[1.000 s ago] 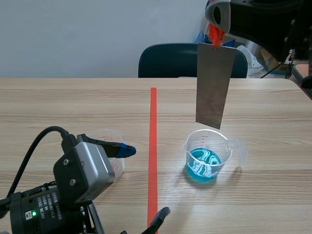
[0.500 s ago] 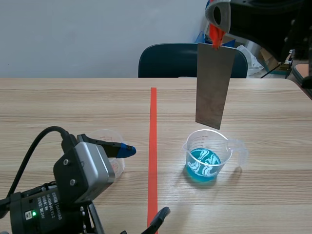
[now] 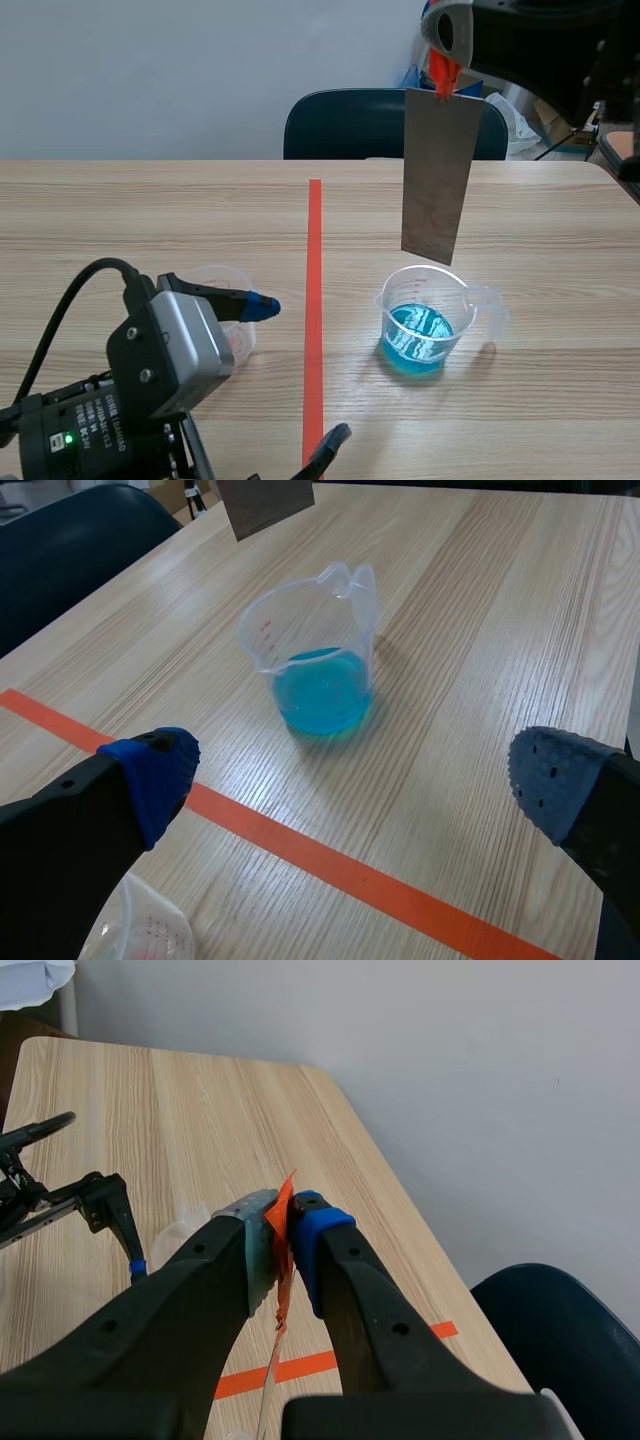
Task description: Do the redox reaction experiment
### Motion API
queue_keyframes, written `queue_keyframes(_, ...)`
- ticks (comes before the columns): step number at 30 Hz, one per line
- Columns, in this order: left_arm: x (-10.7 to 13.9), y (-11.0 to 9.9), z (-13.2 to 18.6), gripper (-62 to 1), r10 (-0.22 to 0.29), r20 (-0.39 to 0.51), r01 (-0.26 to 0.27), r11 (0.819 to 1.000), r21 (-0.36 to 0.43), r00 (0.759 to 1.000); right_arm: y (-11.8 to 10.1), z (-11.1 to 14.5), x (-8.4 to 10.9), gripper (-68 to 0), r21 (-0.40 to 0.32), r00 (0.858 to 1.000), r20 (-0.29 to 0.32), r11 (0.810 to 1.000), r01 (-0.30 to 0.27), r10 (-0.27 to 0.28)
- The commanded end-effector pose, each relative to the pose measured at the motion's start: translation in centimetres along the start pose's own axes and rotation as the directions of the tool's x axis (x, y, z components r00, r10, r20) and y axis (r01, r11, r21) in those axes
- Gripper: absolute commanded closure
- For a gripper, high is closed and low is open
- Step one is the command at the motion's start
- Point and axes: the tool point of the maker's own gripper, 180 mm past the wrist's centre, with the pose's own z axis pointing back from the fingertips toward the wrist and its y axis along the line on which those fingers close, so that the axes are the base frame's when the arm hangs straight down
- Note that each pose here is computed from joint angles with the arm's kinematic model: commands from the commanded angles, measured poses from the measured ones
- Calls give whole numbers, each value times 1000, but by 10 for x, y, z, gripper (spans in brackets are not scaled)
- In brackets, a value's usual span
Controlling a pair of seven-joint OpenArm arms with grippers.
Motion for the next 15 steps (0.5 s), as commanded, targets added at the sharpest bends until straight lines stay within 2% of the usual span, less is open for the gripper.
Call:
queue_keyframes(1, 11, -1, -1, -623, 2, 42, -2, 1000, -1, 999, -3, 0, 12, -6, -1, 999, 38, 1000, -20, 20)
queue_keyframes(12, 12, -1, -1, -623, 1, 47, -1, 1000, -1, 999, -3, 0, 12, -6, -1, 999, 38, 1000, -20, 20)
queue_keyframes(15, 13, -2, -1, -623, -12, 51, 13, 1000, -8, 999, -3, 0, 12, -6, -1, 999, 38, 1000, -20, 20)
